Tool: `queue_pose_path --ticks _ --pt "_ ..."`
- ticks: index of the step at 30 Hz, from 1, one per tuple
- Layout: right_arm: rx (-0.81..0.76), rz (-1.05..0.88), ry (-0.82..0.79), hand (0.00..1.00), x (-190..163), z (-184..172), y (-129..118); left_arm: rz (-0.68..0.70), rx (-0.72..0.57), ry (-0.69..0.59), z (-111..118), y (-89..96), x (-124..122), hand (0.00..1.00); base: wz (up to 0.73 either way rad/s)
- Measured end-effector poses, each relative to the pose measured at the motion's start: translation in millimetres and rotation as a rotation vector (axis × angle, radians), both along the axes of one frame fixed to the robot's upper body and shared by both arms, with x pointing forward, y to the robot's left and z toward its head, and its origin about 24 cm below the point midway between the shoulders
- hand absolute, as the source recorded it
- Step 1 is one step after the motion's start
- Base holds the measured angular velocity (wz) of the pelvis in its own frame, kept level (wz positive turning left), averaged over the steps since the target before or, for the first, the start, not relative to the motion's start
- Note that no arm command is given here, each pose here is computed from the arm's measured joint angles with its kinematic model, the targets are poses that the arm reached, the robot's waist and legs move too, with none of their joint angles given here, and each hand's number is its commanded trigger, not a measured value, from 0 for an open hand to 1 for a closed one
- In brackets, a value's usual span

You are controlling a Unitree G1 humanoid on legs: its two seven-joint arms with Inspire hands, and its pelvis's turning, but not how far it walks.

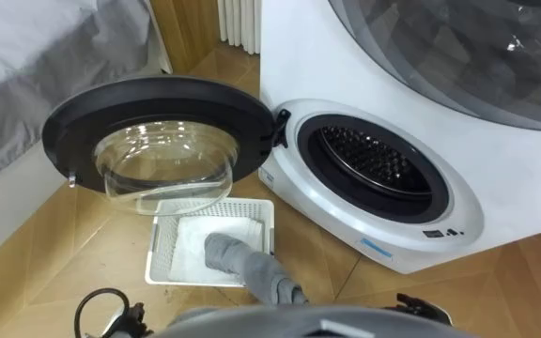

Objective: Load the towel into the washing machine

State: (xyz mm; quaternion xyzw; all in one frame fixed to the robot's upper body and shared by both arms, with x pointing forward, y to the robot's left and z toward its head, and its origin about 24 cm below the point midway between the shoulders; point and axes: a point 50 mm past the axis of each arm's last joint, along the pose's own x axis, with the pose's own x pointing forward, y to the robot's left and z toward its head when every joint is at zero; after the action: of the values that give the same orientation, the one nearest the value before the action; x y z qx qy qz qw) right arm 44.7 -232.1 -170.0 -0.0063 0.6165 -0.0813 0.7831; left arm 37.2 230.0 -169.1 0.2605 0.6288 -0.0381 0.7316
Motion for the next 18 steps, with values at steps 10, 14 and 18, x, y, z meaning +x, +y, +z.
queue_pose_path --ticks 10,14,18 --pt "0.013 -0.023 -0.012 0.00 0.8 0.2 -0.1 -0.040 0.002 -0.021 0.5 -0.5 3.0 0.00 0.00" --pt "0.032 -0.009 -0.024 0.00 3.2 0.9 -0.6 -0.045 0.001 -0.026 0.7 -0.4 3.7 0.00 0.00" --pt "0.035 0.026 -0.023 0.00 5.8 1.5 -1.4 -0.057 0.008 -0.033 0.9 -0.6 6.0 0.00 0.00"
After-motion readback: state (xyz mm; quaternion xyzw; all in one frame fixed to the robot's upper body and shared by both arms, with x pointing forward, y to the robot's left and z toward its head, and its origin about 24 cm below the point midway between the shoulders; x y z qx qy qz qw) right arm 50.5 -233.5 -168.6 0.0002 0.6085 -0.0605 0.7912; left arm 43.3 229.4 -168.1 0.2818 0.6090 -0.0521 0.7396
